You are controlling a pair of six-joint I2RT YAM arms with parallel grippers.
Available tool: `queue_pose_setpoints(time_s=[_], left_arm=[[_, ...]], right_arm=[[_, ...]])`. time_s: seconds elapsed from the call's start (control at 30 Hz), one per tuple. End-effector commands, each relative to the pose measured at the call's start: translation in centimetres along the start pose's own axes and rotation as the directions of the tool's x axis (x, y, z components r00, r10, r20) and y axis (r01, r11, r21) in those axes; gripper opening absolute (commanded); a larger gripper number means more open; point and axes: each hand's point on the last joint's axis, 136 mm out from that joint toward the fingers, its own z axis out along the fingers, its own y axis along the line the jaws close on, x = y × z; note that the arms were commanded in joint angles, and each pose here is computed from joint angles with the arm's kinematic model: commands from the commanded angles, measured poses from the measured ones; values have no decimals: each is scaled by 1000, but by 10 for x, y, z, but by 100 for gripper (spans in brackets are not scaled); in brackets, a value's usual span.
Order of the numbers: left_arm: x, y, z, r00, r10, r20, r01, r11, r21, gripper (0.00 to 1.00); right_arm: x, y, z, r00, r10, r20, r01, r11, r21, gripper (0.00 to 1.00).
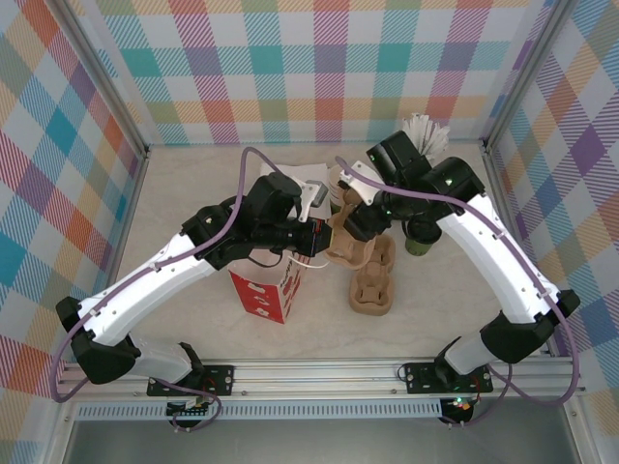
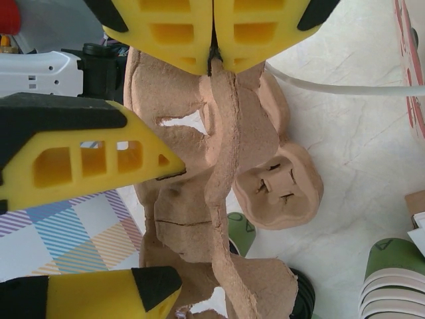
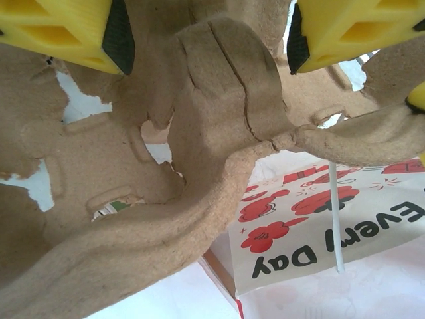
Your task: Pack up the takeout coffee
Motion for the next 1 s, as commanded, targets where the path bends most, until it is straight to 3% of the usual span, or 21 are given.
queue_pose_setpoints(time_s=[0.0,0.4,0.7,0.73,0.97], left_arm=[[-7,-18,-13,999,28,33,-30,998,60,0],[-8,-16,-14,999,22,38,-23,999,45,0],[-9,-11,-24,998,17,60,-18,1000,19,26],[-10,-9,-28,997,17,69,-18,1000,6,32],[-13,11,-66,983,-13,185,27,997,-75,45]], right_arm=[[-3,7,7,1000,-17,5,17,999,-39,59],[3,10,6,1000,-21,-12,20,999,-50,39],[6,7,7,999,-22,-27,21,999,-32,37],[6,6,7,999,-20,-27,19,999,-30,36],[-1,8,4,1000,-7,-14,6,999,-45,34]])
